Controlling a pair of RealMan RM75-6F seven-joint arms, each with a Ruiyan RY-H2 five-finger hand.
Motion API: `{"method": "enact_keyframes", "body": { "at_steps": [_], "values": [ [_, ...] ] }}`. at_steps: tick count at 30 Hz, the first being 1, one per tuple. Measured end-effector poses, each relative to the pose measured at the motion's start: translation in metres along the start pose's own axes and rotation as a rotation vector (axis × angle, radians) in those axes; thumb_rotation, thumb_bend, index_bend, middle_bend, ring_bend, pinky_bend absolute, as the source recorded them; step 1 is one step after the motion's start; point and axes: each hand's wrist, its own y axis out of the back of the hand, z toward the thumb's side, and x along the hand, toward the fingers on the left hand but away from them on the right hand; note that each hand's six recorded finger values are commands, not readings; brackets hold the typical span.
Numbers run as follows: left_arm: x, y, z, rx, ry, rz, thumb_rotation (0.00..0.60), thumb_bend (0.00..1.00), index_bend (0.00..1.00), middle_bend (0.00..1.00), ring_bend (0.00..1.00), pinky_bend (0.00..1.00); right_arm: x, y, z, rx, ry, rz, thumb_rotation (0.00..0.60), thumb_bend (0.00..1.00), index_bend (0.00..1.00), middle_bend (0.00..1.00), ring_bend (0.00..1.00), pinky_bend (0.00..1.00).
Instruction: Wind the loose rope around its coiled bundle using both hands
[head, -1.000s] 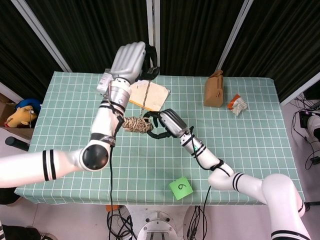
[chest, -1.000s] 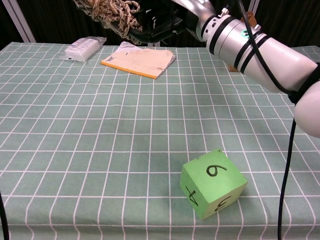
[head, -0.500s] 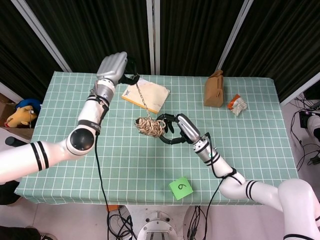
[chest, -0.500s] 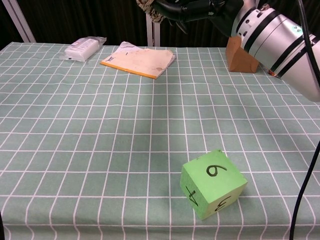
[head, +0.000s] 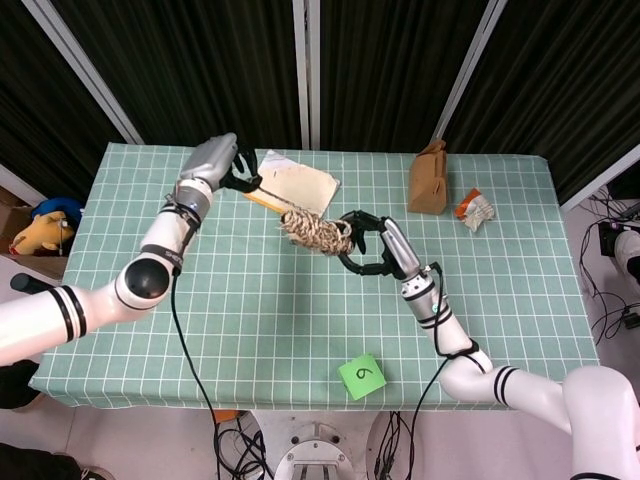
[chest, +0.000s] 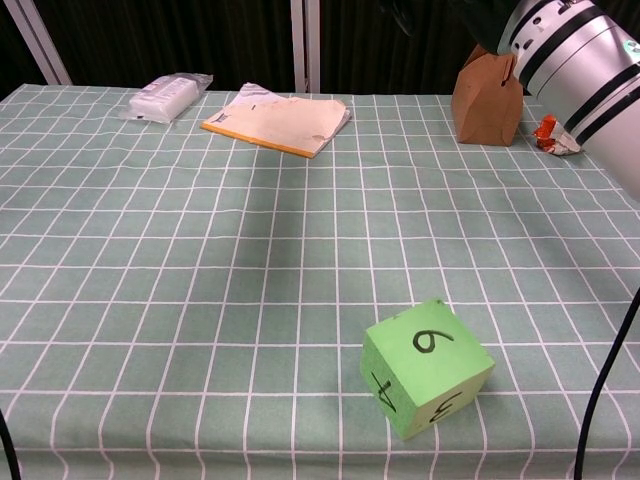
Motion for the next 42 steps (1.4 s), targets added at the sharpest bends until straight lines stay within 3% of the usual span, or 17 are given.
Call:
{"method": "enact_keyframes", "body": {
  "at_steps": [3,6,11,16,22,25,30,35,37,42],
  "values": [
    [-0.002,-0.005,-0.003,-0.025,-0.019,-0.040,0.600,0.48,0.38,0.45,0.42,0.50,-0.002,0.002,-0.004,-0.010,-0.011,-0.022,0.600,0.67,0.88,0.67,0.64,0.82],
    [-0.005,-0.008,-0.007,-0.058,-0.039,-0.078,0.600,0.46,0.22,0.44,0.42,0.50,-0.004,0.002,-0.005,-0.025,-0.009,-0.030,0.600,0.67,0.88,0.67,0.64,0.82],
    [-0.008,-0.004,-0.020,-0.083,-0.049,-0.086,0.600,0.44,0.19,0.44,0.42,0.49,-0.007,0.005,0.000,-0.060,0.010,-0.057,0.600,0.67,0.88,0.67,0.64,0.82],
    [-0.008,-0.001,-0.044,-0.110,-0.017,-0.075,0.600,0.36,0.18,0.40,0.38,0.46,-0.006,0.014,0.004,-0.091,0.034,-0.109,0.600,0.67,0.88,0.67,0.64,0.82],
    [-0.010,0.003,-0.077,-0.143,0.026,-0.051,0.600,0.30,0.18,0.30,0.29,0.39,-0.005,0.030,0.008,-0.103,0.050,-0.160,0.600,0.67,0.88,0.67,0.64,0.82],
    [-0.013,0.007,-0.088,-0.182,0.033,-0.035,0.594,0.20,0.11,0.26,0.27,0.37,-0.004,0.031,0.007,-0.101,0.040,-0.162,0.600,0.68,0.88,0.67,0.64,0.82],
    [-0.019,0.017,-0.092,-0.224,-0.004,0.005,0.431,0.02,0.03,0.23,0.24,0.32,-0.004,0.028,0.006,-0.111,0.037,-0.159,0.600,0.67,0.89,0.68,0.64,0.82],
    [-0.026,0.026,-0.101,-0.271,-0.023,0.045,0.309,0.00,0.02,0.18,0.18,0.29,-0.004,0.032,0.009,-0.130,0.051,-0.180,0.600,0.67,0.89,0.68,0.64,0.82],
    [-0.028,0.028,-0.107,-0.283,-0.015,0.054,0.282,0.00,0.02,0.16,0.16,0.28,-0.004,0.036,0.011,-0.138,0.060,-0.194,0.600,0.67,0.89,0.68,0.64,0.82],
    [-0.032,0.032,-0.128,-0.285,0.016,0.070,0.278,0.00,0.03,0.14,0.14,0.27,-0.002,0.050,0.019,-0.159,0.091,-0.240,0.600,0.67,0.89,0.68,0.64,0.82]
  ]
}}
